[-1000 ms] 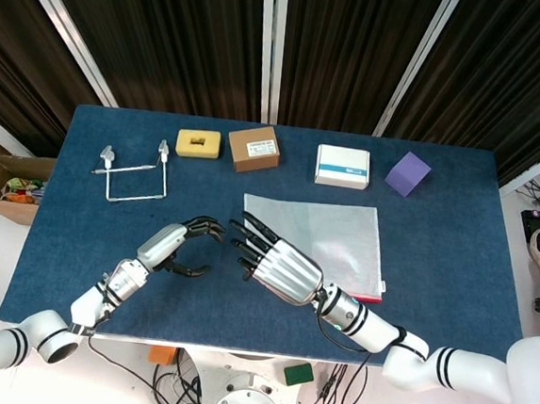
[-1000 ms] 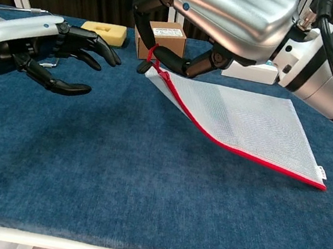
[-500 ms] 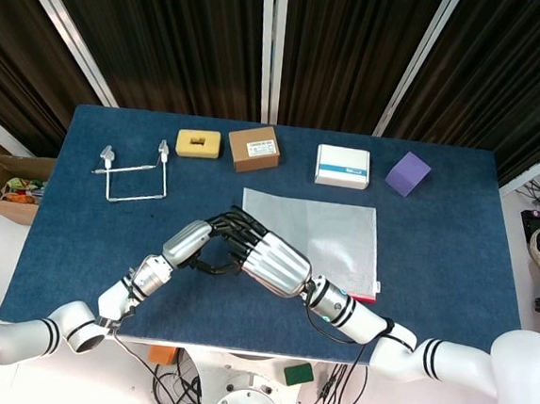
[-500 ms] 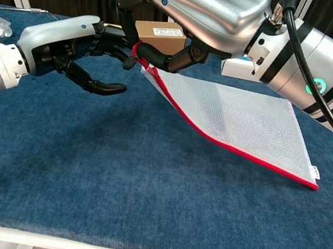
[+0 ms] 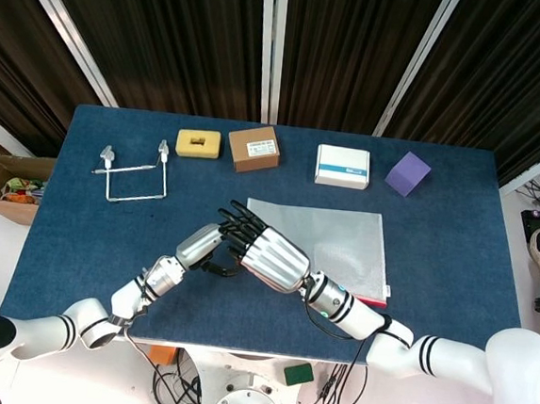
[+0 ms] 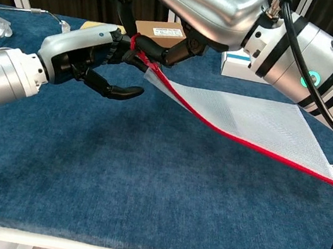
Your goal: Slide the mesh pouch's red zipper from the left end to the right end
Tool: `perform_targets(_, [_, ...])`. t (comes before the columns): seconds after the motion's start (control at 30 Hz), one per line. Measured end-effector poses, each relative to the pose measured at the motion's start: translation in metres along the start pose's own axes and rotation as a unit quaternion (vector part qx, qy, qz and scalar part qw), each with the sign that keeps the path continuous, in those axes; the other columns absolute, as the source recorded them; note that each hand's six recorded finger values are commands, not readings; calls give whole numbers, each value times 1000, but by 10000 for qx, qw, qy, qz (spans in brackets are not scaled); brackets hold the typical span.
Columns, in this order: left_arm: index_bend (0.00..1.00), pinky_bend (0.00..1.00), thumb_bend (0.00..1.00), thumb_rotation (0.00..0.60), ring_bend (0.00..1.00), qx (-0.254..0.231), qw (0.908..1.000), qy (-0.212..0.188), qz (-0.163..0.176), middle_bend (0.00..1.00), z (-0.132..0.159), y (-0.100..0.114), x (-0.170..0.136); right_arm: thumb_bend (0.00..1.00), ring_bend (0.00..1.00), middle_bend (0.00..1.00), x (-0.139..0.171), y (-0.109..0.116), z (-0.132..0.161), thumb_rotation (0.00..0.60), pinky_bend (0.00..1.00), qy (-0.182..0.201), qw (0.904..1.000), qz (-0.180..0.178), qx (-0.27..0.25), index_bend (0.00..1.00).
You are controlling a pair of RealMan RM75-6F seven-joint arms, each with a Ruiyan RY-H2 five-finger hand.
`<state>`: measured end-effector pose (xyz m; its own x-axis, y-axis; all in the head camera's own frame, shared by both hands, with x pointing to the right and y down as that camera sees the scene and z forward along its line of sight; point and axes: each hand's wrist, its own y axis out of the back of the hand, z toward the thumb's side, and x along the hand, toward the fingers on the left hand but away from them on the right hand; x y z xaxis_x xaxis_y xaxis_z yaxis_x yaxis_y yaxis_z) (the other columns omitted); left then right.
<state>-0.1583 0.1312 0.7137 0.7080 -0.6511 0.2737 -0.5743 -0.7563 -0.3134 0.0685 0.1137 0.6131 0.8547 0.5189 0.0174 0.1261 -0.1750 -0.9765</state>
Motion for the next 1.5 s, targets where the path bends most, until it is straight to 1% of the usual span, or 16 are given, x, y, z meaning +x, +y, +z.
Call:
perform_targets(0.2, [429,185,341,600,99,-38,10000,-23,56,201,-1,-1,-1,477,0,281,2,-1,-3,600,0,-37,10000,25,7,703])
perform_targets(0.37, [448,184,341,600,99,-112,9999,1,34,202,-3,-3,-4,477,0,282,3,-3,-4,600,0,-54,10000,34,-24,703])
perform_targets(0.63, [453,185,341,600,99,-25,10000,36,41,202,-5,-6,-3,477,0,283,1,-3,-3,600,0,-22,10000,19,-54,703])
perform_targets(1.07, [563,184,346,600,99,-85,9999,24,88,210,-6,-10,0,477,0,284,1,-4,-5,600,0,-53,10000,7,-38,702])
perform_targets(1.3, [604,185,349,600,99,-177,9997,61,169,212,-8,-7,-2,477,0,284,7,-5,-6,600,0,-71,10000,4,-7,702])
perform_targets(1.5, [639,184,375,600,100,-324,9990,80,289,227,-9,-2,-5,477,0,284,16,-5,-6,600,0,-79,9999,5,77,702])
